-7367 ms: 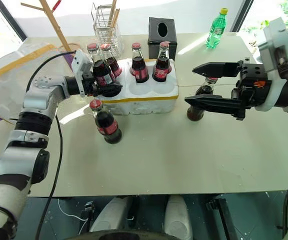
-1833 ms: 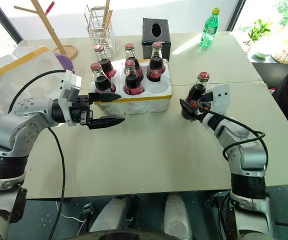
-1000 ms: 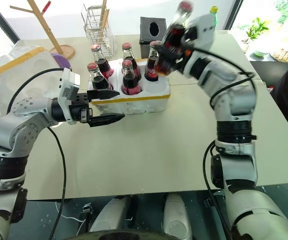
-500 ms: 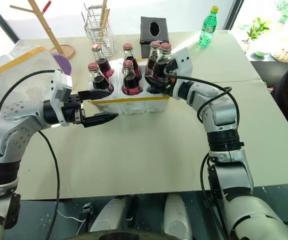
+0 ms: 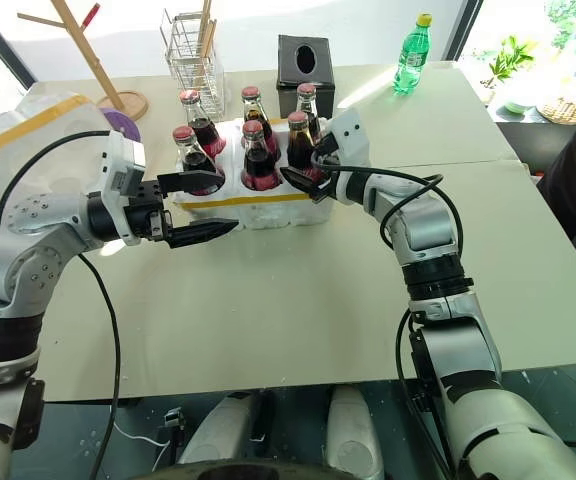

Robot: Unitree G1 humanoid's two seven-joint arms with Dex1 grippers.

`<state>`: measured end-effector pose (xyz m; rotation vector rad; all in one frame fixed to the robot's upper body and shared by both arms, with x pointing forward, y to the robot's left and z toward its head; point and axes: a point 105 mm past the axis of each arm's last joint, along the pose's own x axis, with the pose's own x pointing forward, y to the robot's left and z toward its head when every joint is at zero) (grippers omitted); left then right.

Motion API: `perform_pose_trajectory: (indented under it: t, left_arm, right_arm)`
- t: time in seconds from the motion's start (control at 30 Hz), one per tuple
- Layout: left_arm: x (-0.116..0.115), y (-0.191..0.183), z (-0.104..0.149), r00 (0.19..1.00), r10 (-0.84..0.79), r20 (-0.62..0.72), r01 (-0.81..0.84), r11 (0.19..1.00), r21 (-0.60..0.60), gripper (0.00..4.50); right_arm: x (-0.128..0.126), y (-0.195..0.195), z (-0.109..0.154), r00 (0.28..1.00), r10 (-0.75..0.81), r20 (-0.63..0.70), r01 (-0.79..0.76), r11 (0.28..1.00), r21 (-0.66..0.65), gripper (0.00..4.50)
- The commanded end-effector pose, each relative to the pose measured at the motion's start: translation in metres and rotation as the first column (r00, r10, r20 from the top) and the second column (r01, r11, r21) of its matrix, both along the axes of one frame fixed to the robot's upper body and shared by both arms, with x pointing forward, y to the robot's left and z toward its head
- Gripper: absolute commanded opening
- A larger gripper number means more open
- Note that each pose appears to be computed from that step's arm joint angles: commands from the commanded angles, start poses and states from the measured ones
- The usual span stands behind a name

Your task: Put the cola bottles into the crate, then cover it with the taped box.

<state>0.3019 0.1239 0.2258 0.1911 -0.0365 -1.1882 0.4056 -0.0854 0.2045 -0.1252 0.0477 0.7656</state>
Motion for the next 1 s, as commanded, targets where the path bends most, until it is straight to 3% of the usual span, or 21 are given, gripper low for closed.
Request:
perform_pose_trajectory:
  t: [0.03, 0.1, 0.27, 0.47, 0.57, 0.67, 0.83, 1.0]
  left_arm:
    - [-0.005, 0.015, 0.009, 0.999, 0.027, 0.039, -0.028, 0.999, 0.035, 4.5]
    - [-0.011, 0.032, 0.012, 0.998, 0.058, 0.03, -0.06, 0.996, 0.065, 4.5]
    - [-0.032, 0.117, 0.028, 0.969, 0.247, 0.0, -0.24, 0.945, 0.221, 4.5]
    - [-0.059, 0.206, 0.036, 0.898, 0.439, -0.009, -0.388, 0.803, 0.453, 4.5]
    - [-0.071, 0.249, 0.033, 0.853, 0.522, 0.019, -0.43, 0.682, 0.592, 4.5]
    - [-0.08, 0.298, 0.028, 0.789, 0.605, 0.109, -0.471, 0.479, 0.741, 4.5]
    - [-0.076, 0.326, 0.041, 0.706, 0.691, 0.154, -0.559, 0.411, 0.72, 4.5]
    - [-0.058, 0.343, 0.043, 0.637, 0.732, 0.241, -0.602, 0.277, 0.749, 4.5]
  right_arm:
    - [-0.016, -0.01, 0.023, 0.998, 0.044, 0.037, -0.046, 0.998, 0.044, 4.46]
    - [-0.028, -0.023, 0.041, 0.996, 0.07, 0.061, -0.073, 0.996, 0.056, 4.46]
    - [-0.062, -0.067, 0.091, 0.986, 0.114, 0.126, -0.117, 0.993, 0.021, 4.46]
    - [-0.09, -0.081, 0.103, 0.973, 0.2, 0.116, -0.195, 0.98, -0.05, 4.46]
    - [-0.101, -0.075, 0.105, 0.954, 0.274, 0.119, -0.267, 0.961, -0.066, 4.46]
    - [-0.113, -0.065, 0.105, 0.925, 0.359, 0.124, -0.351, 0.933, -0.083, 4.46]
    - [-0.137, -0.058, 0.107, 0.864, 0.494, 0.101, -0.487, 0.869, -0.087, 4.46]
    - [-0.135, -0.061, 0.107, 0.875, 0.475, 0.095, -0.467, 0.879, -0.099, 4.46]
